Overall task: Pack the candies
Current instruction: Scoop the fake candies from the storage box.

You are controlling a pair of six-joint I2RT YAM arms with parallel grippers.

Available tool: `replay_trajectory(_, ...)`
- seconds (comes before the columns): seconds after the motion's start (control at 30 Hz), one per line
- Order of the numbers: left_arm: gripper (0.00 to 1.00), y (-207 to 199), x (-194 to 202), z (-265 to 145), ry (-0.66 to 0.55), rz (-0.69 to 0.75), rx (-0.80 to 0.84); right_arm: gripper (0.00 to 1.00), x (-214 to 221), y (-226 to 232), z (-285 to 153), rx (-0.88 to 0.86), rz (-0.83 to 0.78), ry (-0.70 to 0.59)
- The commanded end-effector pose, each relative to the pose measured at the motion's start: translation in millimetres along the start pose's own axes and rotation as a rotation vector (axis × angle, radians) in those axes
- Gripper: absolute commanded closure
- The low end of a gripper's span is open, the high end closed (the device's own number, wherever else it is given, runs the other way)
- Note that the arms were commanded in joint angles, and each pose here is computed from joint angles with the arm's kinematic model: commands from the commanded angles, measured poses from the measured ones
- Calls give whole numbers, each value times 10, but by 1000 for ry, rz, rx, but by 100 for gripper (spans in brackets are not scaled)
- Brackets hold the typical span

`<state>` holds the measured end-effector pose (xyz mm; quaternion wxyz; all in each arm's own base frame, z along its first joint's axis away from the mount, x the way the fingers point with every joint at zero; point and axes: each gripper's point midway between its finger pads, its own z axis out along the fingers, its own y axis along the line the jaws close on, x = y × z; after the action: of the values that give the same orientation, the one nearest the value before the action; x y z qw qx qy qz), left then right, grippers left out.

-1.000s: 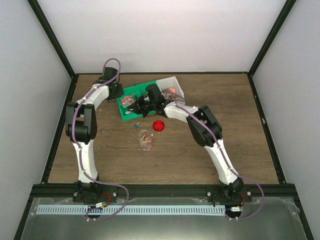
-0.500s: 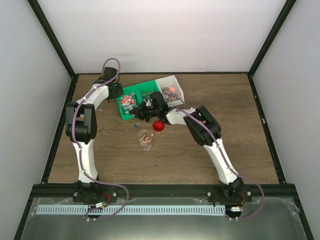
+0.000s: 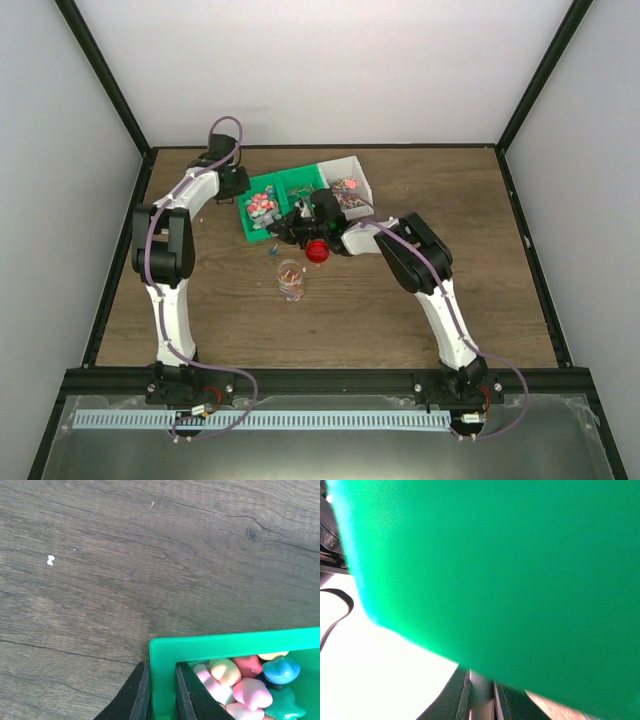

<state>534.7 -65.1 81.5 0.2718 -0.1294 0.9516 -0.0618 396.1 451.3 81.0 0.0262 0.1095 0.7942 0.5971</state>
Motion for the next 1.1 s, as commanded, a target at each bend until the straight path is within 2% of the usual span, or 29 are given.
replay_trajectory(0.0, 96, -19, 514, 220, 183, -2, 6, 99, 69, 471, -133, -91, -74, 7)
replay_trajectory(0.47, 96, -24, 452, 207, 176, -10, 13, 99, 134, 722, -298, -129, -23, 6)
replay_trajectory(0.6, 96, -12, 446, 213, 174, -15, 14, 99, 212, 536, -264, -80, -3, 35)
replay_trajectory(0.7, 96, -7, 432, 213, 173, -16, 16, 99, 213, 498, -367, -84, 13, 0)
replay_trajectory(0.8, 96, 12, 435, 208, 174, -19, 15, 99, 134, 605, -440, -106, -26, -14)
replay_trajectory(0.9, 96, 7, 444, 234, 180, -23, 21, 99, 261, 603, -283, -62, -77, 81)
replay_trajectory(1.07, 96, 0, 405, 213, 174, -21, 22, 99, 209, 680, -456, -82, -117, 44)
